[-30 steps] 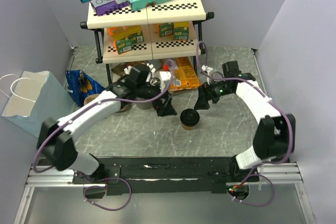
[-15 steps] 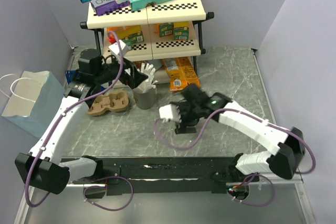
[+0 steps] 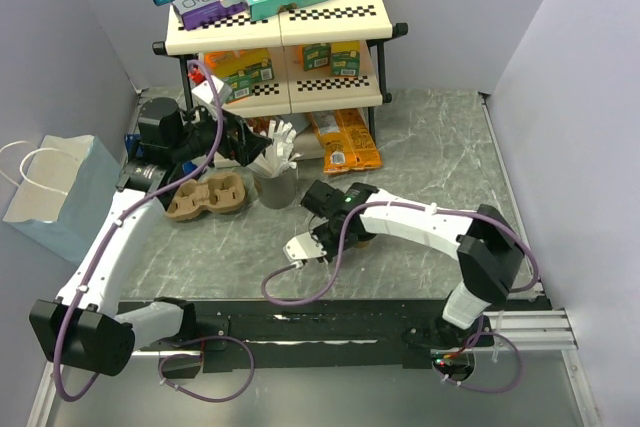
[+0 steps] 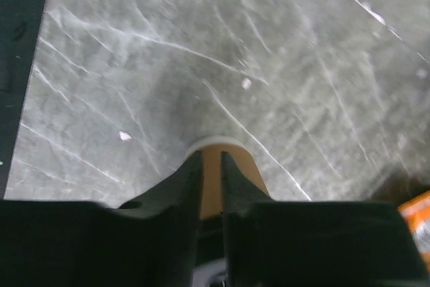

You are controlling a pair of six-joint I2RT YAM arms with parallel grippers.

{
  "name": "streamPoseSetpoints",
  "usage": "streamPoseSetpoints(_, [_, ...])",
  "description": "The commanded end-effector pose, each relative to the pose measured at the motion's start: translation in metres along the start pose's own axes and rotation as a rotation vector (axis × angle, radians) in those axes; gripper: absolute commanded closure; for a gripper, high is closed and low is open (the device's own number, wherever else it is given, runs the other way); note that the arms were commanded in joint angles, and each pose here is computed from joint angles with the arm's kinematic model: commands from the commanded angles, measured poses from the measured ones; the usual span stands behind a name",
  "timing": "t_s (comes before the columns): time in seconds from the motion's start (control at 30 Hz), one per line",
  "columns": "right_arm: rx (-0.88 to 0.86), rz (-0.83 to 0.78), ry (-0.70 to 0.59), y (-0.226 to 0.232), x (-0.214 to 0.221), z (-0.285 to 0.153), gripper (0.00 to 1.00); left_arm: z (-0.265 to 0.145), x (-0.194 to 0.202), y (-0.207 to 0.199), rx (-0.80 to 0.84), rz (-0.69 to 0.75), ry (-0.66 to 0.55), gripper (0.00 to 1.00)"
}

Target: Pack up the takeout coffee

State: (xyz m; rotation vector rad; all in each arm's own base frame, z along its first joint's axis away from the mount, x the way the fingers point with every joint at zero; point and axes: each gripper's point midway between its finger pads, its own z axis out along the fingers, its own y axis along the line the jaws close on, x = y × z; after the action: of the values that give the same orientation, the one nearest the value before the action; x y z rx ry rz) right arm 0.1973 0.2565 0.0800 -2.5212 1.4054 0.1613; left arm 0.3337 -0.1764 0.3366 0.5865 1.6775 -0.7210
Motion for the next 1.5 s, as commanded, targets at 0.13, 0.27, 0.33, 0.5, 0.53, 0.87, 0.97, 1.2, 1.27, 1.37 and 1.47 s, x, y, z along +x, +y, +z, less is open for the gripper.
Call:
streamPoseSetpoints(0.13, [-0.108, -0.074, 0.092, 0.014, 0.012, 0.027, 0.86, -0.002, -0.02, 0.004, -0.003, 0.015, -0.064, 0.01])
streamPoseSetpoints(0.27, [-0.083, -0.047, 0.15, 0.011, 0.023, 0.04, 0.86, -0.002, -0.023, 0.005, 0.003, 0.003, -0.073, 0.01])
streamPoseSetpoints(0.33, [-0.075, -0.038, 0.171, 0.011, 0.027, 0.043, 0.87, -0.002, -0.025, 0.004, 0.011, -0.005, -0.077, 0.01])
streamPoseSetpoints(0.5, [-0.019, -0.034, 0.239, 0.006, 0.044, 0.054, 1.0, -0.002, -0.029, 0.007, 0.018, -0.03, -0.095, 0.01])
streamPoseSetpoints(0.53, [-0.015, -0.028, 0.242, 0.006, 0.045, 0.055, 1.0, -0.002, -0.029, 0.006, 0.026, -0.035, -0.094, 0.0])
streamPoseSetpoints(0.87, [0.012, 0.009, 0.361, 0.003, 0.082, 0.066, 1.0, 0.002, -0.03, 0.003, 0.062, -0.074, -0.099, 0.01])
streamPoseSetpoints(0.97, [0.027, 0.034, 0.386, -0.002, 0.102, 0.066, 1.0, 0.002, -0.029, 0.002, 0.069, -0.079, -0.098, 0.01])
streamPoseSetpoints(1.2, [0.037, 0.113, 0.409, -0.014, 0.14, 0.058, 1.0, 0.003, -0.026, 0.003, 0.074, -0.096, -0.096, 0.01])
streamPoseSetpoints(1.27, [0.035, 0.136, 0.409, -0.014, 0.15, 0.057, 1.0, 0.004, -0.024, 0.004, 0.077, -0.1, -0.092, 0.01])
streamPoseSetpoints(1.37, [0.028, 0.171, 0.424, -0.013, 0.161, 0.053, 1.0, 0.005, -0.025, 0.005, 0.075, -0.1, -0.091, 0.01])
streamPoseSetpoints(1.47, [0.011, 0.188, 0.443, -0.005, 0.173, 0.05, 1.0, 0.005, -0.026, 0.005, 0.077, -0.097, -0.094, 0.01])
